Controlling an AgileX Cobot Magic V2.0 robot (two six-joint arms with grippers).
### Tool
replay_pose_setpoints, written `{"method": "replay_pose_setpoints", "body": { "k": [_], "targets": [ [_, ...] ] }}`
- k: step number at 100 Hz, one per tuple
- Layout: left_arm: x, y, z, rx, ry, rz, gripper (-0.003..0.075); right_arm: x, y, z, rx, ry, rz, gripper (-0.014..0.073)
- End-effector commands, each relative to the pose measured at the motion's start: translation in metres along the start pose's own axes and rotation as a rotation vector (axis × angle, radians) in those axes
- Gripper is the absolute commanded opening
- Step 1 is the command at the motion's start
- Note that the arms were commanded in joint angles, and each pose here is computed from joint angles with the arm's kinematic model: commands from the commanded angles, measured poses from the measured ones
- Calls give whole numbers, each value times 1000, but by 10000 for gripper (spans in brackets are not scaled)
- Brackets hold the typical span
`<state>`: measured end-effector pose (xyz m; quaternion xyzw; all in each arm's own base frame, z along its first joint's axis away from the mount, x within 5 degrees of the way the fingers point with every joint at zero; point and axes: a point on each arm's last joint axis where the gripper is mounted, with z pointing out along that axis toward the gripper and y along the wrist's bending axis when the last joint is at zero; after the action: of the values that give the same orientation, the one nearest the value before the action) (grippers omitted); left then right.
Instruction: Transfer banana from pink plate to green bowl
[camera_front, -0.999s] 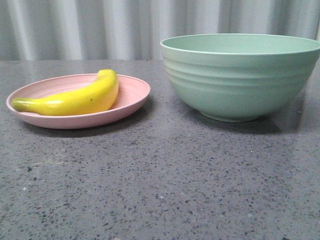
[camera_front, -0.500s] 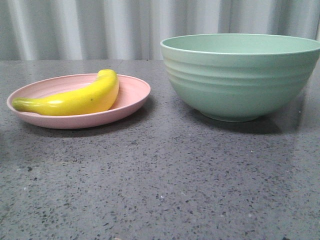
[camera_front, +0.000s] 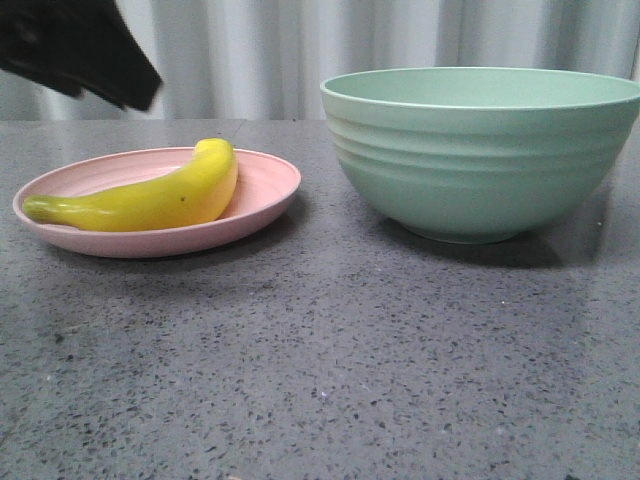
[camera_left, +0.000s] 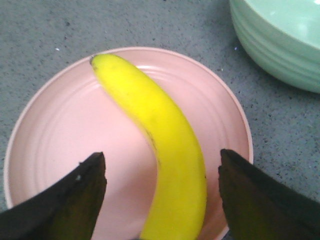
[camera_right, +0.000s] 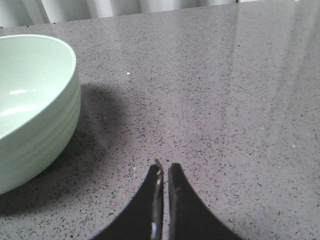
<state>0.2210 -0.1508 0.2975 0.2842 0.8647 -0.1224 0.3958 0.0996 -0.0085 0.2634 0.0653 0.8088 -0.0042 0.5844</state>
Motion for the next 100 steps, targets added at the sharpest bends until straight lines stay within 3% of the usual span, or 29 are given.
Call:
{"method": "replay_pose_setpoints", "body": {
  "k": [1,38,100],
  "targets": [
    [-19,-3,2,10,-71,-1,438,-18,1,-1,-6,-103,-7,-62],
    [-17,-5,44,24,47,-15,438,-18,1,-1,-6,-103,-7,-62],
    [-11,-5,62,25,93,-15,437,-18,1,-1,-6,-103,-5,-62]
  ]
}}
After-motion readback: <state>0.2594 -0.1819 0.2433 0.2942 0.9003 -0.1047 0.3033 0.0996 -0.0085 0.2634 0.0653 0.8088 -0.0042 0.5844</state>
